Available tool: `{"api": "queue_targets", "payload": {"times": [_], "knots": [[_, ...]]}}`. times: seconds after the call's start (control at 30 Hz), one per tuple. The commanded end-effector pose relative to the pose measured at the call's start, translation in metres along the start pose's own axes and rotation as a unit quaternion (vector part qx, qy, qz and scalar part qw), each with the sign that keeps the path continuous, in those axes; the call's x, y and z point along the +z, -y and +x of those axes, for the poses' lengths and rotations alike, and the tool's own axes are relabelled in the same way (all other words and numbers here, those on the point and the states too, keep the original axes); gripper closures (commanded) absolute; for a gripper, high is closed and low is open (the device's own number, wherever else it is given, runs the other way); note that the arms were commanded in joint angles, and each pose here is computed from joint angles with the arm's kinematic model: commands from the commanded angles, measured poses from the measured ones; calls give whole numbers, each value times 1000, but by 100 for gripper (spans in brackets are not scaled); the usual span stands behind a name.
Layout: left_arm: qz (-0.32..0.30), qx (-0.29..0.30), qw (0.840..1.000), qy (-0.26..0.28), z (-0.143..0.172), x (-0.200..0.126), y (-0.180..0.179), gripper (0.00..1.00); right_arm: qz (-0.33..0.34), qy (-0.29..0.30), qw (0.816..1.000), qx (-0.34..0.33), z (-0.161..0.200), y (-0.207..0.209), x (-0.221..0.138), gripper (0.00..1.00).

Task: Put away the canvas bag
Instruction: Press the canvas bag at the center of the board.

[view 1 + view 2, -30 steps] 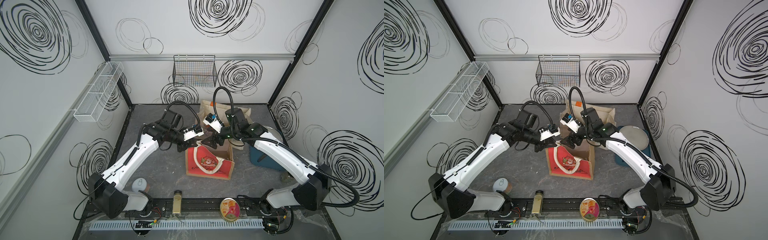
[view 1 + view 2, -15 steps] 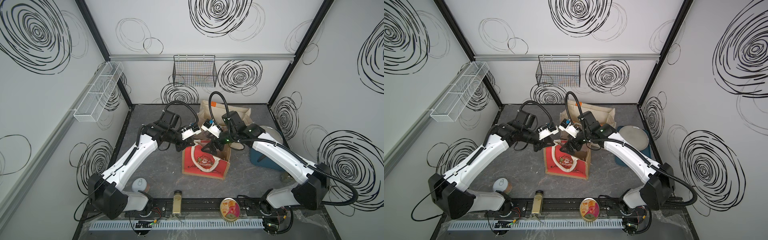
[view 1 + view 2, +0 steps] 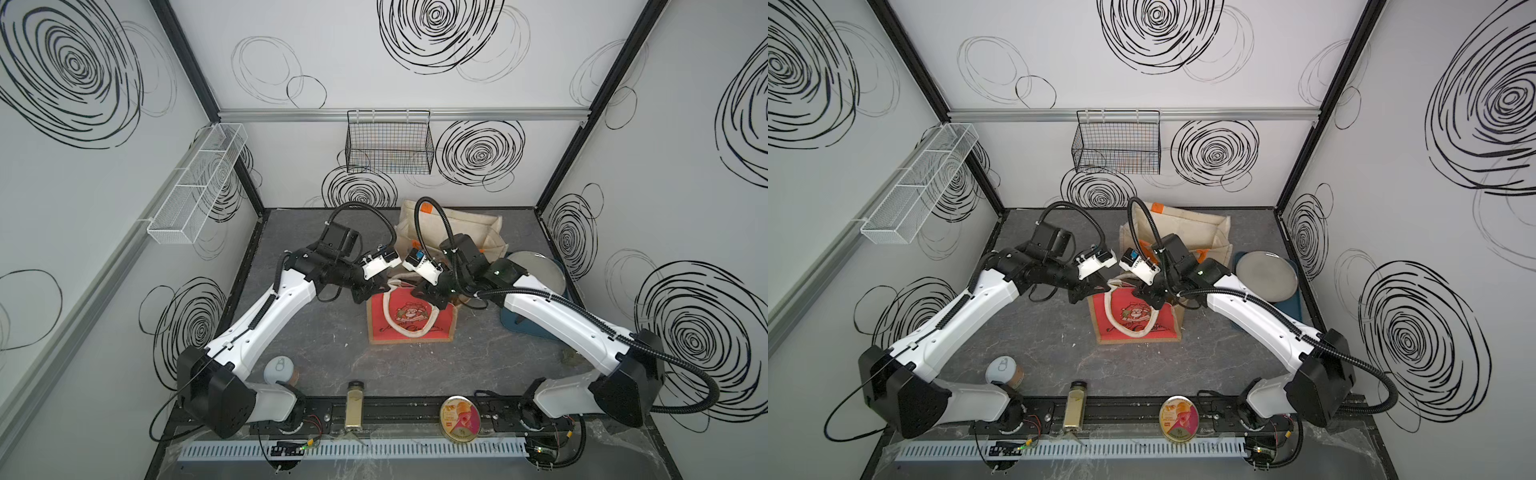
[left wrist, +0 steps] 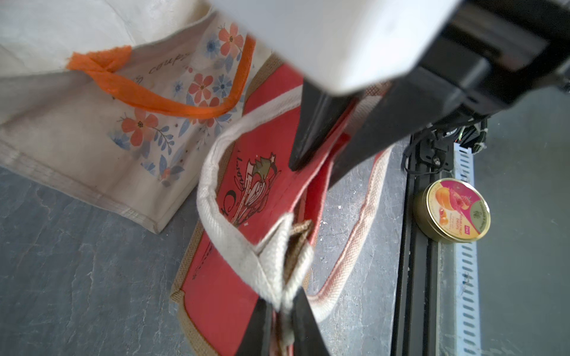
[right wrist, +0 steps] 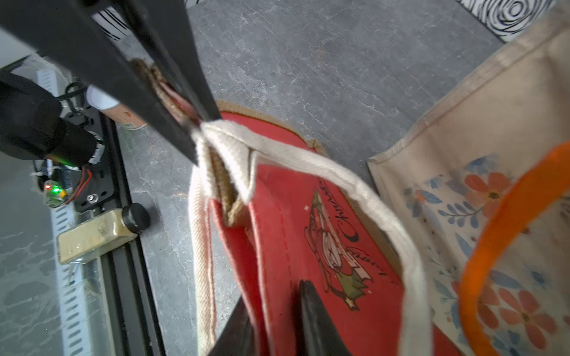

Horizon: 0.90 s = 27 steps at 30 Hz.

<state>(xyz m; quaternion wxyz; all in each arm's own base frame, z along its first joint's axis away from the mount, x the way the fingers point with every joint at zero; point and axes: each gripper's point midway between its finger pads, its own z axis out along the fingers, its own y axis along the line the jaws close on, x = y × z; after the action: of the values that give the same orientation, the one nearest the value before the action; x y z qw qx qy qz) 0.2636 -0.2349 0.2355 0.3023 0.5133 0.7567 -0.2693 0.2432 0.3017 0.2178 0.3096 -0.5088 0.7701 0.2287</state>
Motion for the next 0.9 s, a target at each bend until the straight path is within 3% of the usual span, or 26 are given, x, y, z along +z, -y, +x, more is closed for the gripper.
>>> {"api": "queue_targets", "payload": {"times": [0.0, 0.1, 0.2, 0.33, 0.4, 0.47, 0.7, 0.87], "knots": [[-12, 22, 999, 30, -19, -7, -2, 65, -21, -8, 1000, 3, 3, -7, 3, 95], [-37, 54, 995, 75, -45, -16, 3, 37, -34, -6, 999, 11, 4, -9, 9, 96], [-64, 103, 990, 78, -57, -8, 14, 13, -55, 9, 998, 18, 2, -12, 9, 96], [-57, 82, 993, 70, -60, 1, 8, 11, -59, 26, 998, 21, 1, -11, 8, 97], [-46, 63, 995, 70, -60, 6, 6, 2, -63, 32, 997, 21, 0, -12, 7, 97], [-40, 66, 996, 45, -50, 18, 8, 1, -69, 41, 997, 22, -4, -13, 3, 97], [-21, 46, 999, -6, -14, 44, 14, 2, -66, 81, 993, 61, -10, -1, -5, 96], [-22, 48, 998, -45, -1, 53, 13, 10, -70, 103, 989, 78, -18, 0, -3, 94]]}}
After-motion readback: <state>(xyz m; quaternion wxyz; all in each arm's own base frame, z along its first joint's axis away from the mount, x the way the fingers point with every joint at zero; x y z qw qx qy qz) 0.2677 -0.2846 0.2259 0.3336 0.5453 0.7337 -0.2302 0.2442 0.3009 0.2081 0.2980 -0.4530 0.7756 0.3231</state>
